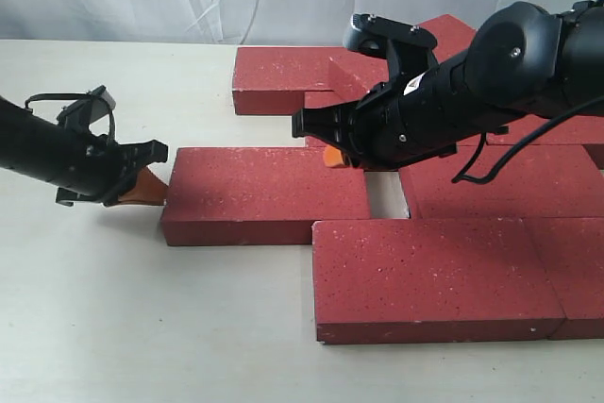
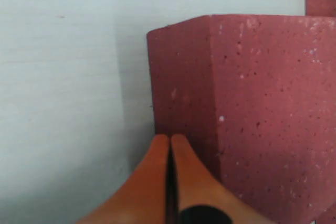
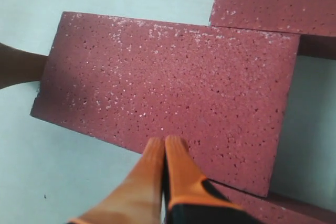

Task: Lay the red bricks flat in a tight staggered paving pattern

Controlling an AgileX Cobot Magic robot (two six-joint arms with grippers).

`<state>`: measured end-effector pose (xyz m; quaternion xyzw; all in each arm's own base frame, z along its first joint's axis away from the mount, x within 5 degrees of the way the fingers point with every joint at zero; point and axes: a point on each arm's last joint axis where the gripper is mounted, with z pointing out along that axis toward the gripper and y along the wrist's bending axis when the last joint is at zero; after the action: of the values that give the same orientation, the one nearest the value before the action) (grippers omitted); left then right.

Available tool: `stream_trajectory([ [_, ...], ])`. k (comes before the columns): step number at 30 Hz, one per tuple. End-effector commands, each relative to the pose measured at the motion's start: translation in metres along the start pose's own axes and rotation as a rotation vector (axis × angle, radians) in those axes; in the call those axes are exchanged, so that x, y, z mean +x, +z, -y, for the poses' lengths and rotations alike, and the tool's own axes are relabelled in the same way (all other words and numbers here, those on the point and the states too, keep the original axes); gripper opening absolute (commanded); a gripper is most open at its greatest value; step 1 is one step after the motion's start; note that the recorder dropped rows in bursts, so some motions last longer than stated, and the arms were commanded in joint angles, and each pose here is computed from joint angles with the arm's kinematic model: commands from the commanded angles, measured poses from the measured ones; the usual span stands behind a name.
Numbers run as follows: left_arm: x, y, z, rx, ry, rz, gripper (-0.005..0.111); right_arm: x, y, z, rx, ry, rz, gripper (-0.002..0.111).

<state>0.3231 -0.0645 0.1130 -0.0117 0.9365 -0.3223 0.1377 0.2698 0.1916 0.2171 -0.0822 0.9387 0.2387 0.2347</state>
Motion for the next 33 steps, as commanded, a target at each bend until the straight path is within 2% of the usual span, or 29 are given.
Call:
stream_trajectory([
  [1, -0.003, -0.001, 0.004, 0.035, 0.005, 0.02, 0.0, -0.003, -0.003, 0.0, 0.003, -0.013, 0.018, -0.001],
  [16, -0.005, -0.001, 0.003, 0.028, 0.01, 0.04, 0.0, -0.004, -0.002, 0.0, 0.004, -0.013, 0.025, -0.001],
  [19, -0.005, -0.001, 0.006, 0.061, -0.008, 0.04, 0.0, -0.004, -0.002, 0.0, 0.004, -0.013, 0.025, -0.001],
  [28, 0.002, 0.013, 0.028, 0.081, 0.089, 0.014, 0.0, -0.004, -0.002, 0.0, 0.004, -0.013, 0.027, -0.001],
  [33, 0.004, 0.017, 0.033, 0.082, 0.095, 0.012, 0.0, -0.004, -0.002, 0.0, 0.004, -0.013, 0.027, -0.001],
])
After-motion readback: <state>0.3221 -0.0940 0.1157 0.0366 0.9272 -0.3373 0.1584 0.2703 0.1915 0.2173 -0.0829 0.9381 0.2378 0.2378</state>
